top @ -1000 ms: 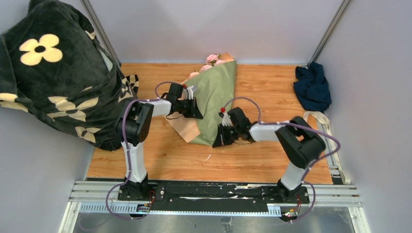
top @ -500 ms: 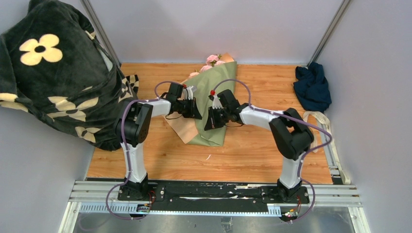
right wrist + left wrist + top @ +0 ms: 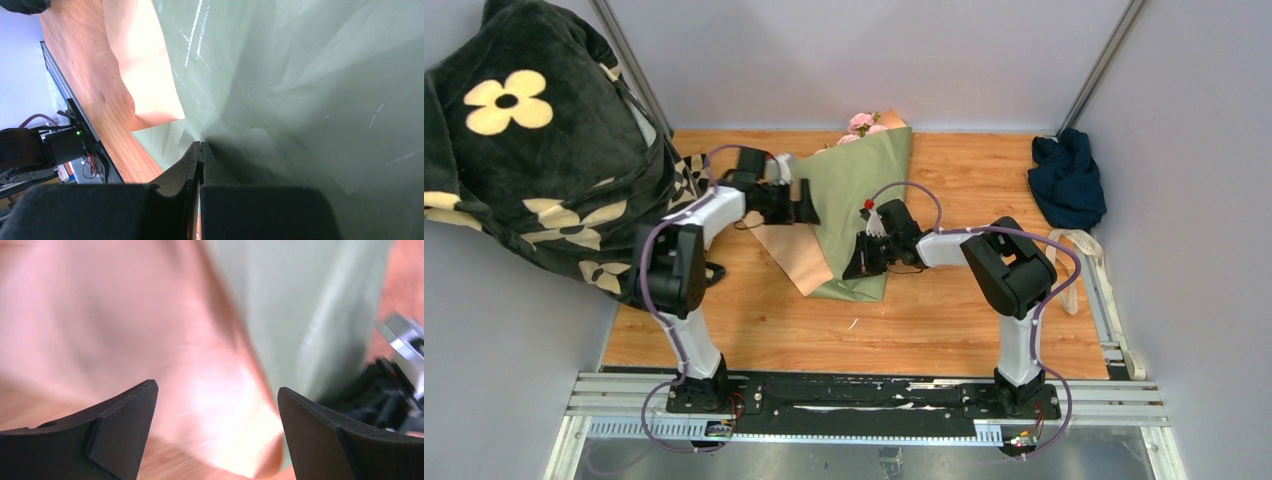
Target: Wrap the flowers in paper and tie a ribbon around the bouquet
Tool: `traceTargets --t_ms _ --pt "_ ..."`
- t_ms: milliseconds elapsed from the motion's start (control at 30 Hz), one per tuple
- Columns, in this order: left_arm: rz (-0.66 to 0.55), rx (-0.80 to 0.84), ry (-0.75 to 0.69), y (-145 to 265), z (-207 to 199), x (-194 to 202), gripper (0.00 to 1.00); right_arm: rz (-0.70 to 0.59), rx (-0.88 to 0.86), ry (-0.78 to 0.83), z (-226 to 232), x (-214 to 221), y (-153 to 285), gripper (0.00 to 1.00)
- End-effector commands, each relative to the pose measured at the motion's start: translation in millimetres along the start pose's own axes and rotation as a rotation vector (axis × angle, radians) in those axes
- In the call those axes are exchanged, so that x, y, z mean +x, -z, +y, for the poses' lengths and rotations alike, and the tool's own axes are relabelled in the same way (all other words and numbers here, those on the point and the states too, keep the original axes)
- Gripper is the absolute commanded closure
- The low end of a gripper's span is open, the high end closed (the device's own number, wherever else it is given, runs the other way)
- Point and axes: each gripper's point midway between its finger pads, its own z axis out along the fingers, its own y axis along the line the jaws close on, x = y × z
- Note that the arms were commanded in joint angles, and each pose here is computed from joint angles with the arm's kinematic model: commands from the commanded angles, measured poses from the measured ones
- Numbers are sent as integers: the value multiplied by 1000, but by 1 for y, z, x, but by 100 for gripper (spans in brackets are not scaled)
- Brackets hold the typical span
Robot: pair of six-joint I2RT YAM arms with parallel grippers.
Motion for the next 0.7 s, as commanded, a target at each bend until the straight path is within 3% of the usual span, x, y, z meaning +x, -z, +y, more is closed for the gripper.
traceTargets --t_ms 0,333,433,533,600,633,667 --pt "-95 -324 97 57 94 -3 0 164 274 -111 -75 76 -4 100" --pt "-31 -493 166 33 158 7 0 147 262 -70 -70 70 0 100" --pt "-15 -495 163 25 163 12 0 142 252 -58 -67 67 0 100" --pt "19 -396 190 4 154 17 0 142 250 -54 -66 66 0 100" --pt "39 -317 210 -11 145 18 9 140 251 -54 -66 66 0 100" --pt "45 -281 221 -16 140 18 19 140 252 -54 -66 66 0 100" --pt "43 -234 225 -21 132 16 35 140 254 -54 -66 66 1 100"
